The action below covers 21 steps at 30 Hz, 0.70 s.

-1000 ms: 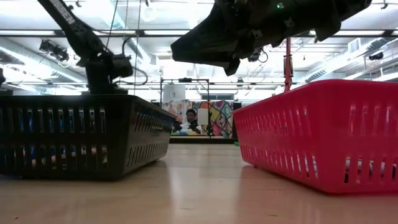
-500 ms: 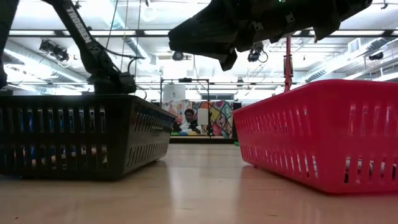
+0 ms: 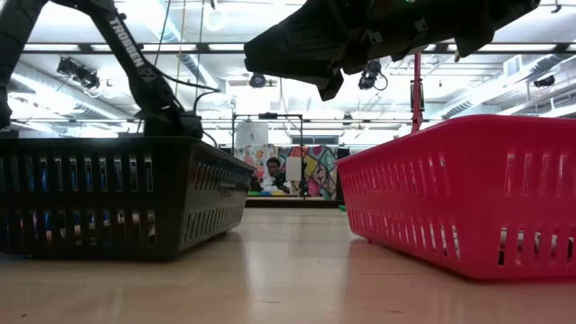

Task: Sort crayons
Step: Put the black crayon into the red basket

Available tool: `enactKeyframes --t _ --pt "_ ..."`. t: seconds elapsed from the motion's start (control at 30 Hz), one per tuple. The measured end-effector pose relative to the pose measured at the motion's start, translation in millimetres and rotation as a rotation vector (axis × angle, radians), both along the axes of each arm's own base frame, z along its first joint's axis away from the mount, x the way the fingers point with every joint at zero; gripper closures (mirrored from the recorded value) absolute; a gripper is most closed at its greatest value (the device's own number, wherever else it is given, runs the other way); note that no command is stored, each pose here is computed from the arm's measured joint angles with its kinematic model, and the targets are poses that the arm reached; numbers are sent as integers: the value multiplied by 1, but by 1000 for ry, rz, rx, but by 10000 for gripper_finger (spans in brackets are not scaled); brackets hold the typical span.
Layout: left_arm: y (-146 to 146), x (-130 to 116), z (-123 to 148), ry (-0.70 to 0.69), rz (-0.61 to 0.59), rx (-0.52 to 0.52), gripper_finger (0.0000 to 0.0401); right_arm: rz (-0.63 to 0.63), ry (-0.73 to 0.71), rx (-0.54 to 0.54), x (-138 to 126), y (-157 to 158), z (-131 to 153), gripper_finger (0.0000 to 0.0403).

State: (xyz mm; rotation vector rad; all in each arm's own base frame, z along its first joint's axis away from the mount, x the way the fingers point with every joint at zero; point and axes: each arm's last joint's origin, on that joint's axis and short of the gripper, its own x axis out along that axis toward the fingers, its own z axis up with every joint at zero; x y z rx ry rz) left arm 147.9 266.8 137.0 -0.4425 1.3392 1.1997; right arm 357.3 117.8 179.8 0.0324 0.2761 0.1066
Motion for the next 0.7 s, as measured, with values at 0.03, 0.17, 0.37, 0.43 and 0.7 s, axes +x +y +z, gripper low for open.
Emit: enactKeyframes --t 0.03,0.17,0.37,0.43,0.7 --pt "0 0 1 1 -3 -9 299 0 0 0 0 0 0 300" --pt "-2 3 11 2 -8 -12 299 0 0 0 0 0 0 300" --pt "2 6 24 29 31 59 299 0 0 0 0 0 0 300" --pt "4 6 25 25 37 71 299 0 0 0 0 0 0 300" --pt "9 -3 25 61 85 85 321 10 1 -1 0 0 0 300"
